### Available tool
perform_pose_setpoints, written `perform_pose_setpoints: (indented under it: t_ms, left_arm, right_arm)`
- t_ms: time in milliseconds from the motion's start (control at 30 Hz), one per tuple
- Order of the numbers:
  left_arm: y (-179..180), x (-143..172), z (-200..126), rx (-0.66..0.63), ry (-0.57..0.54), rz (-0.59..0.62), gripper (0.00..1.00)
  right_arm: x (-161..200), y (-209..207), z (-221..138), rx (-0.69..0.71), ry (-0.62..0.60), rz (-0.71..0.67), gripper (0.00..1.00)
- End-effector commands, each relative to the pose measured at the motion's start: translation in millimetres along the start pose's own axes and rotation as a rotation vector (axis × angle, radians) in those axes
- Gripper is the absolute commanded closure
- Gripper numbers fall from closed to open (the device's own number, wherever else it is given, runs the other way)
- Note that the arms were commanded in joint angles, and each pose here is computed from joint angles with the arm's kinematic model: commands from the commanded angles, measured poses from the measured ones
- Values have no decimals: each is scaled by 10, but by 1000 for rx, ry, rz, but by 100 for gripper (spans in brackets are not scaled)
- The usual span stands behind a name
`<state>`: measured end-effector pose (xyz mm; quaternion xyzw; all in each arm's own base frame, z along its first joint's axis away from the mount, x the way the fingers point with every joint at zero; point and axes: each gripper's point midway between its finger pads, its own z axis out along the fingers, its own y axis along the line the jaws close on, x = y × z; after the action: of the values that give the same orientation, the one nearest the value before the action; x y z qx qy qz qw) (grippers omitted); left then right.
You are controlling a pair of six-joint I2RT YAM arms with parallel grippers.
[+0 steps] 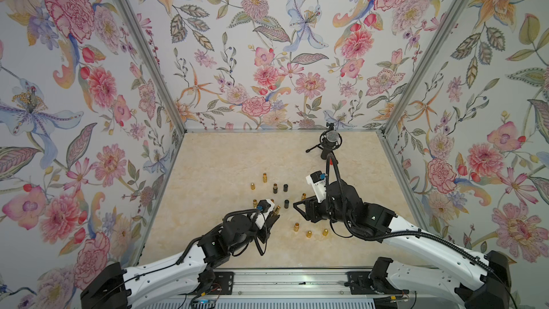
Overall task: Open the lipstick cap
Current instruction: Place the lipstick at the center of the board.
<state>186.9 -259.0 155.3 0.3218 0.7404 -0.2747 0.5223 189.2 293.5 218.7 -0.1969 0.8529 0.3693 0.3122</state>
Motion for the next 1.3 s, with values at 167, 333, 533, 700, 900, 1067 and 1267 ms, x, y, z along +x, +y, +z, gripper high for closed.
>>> perform_pose_setpoints:
  t_ms: [167, 333, 533, 700, 900, 1067, 1267]
  left_arm:
    - [-179, -340, 74, 66, -102, 15, 97]
    - [-199, -351, 83, 76, -100, 17, 97]
    - [-212, -392, 59, 81, -109, 23, 97]
    - [-224, -413, 53, 86, -110, 27, 96]
    - [-241, -397, 45, 97, -106, 30, 97]
    - [-236, -376, 37, 95, -98, 36, 97]
    - [-233, -354, 42, 93, -91, 38, 96]
  right_arm:
    - [-69, 380, 46, -191, 29, 39, 46]
    - [-71, 437, 122, -220, 29, 55, 47]
    - [-108, 372, 231, -177, 15, 46, 53]
    - [-91, 371, 333, -171, 35, 33, 56]
    - [-109, 335, 371, -157, 24, 20, 62]
    - [-108, 360, 397, -170, 27, 18, 67]
    - [-96, 363, 392, -178, 28, 16, 75]
